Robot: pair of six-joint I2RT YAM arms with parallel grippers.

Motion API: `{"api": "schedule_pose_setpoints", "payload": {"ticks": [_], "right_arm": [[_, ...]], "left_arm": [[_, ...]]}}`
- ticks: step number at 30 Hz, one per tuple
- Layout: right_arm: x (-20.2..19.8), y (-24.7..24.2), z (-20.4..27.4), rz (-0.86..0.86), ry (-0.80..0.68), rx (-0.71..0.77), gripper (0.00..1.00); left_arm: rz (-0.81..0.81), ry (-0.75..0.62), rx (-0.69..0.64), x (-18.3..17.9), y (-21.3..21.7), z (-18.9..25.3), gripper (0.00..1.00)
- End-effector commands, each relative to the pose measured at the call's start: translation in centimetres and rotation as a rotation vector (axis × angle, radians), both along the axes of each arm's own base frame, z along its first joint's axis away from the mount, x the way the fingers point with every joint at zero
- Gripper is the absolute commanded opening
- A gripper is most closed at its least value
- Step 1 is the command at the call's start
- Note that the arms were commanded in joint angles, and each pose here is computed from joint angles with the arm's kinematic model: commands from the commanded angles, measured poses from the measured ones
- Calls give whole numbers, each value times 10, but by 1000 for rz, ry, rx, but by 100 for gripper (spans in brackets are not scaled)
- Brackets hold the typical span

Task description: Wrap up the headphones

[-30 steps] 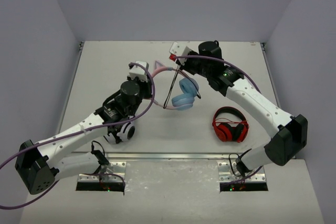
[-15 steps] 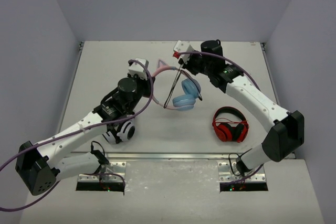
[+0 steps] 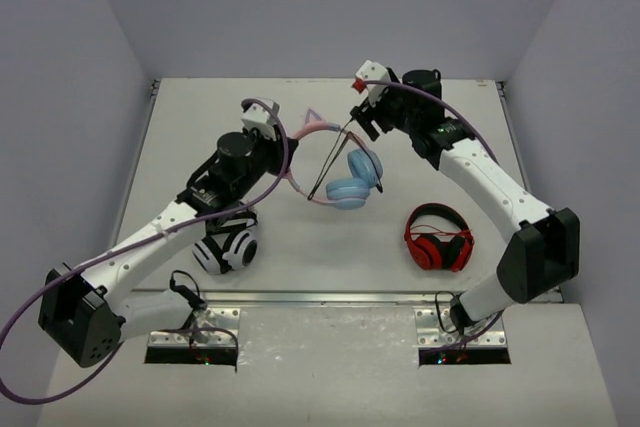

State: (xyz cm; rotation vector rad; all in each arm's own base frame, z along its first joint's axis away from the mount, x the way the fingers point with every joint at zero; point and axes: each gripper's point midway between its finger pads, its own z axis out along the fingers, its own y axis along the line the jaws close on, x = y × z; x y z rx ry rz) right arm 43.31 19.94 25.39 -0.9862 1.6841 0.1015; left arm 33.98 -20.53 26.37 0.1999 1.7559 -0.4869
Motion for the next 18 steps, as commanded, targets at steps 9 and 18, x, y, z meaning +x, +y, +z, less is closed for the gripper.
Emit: {"api": "schedule_pose_setpoints", "payload": {"ticks": [9, 18], "right_arm": [[45, -64, -22, -261, 57, 150, 77], [66, -137, -28, -621, 200, 351, 79]], "left_arm": [[-139, -165, -173, 22, -10, 84, 0], [-315, -145, -93, 65, -16, 77, 0]]}}
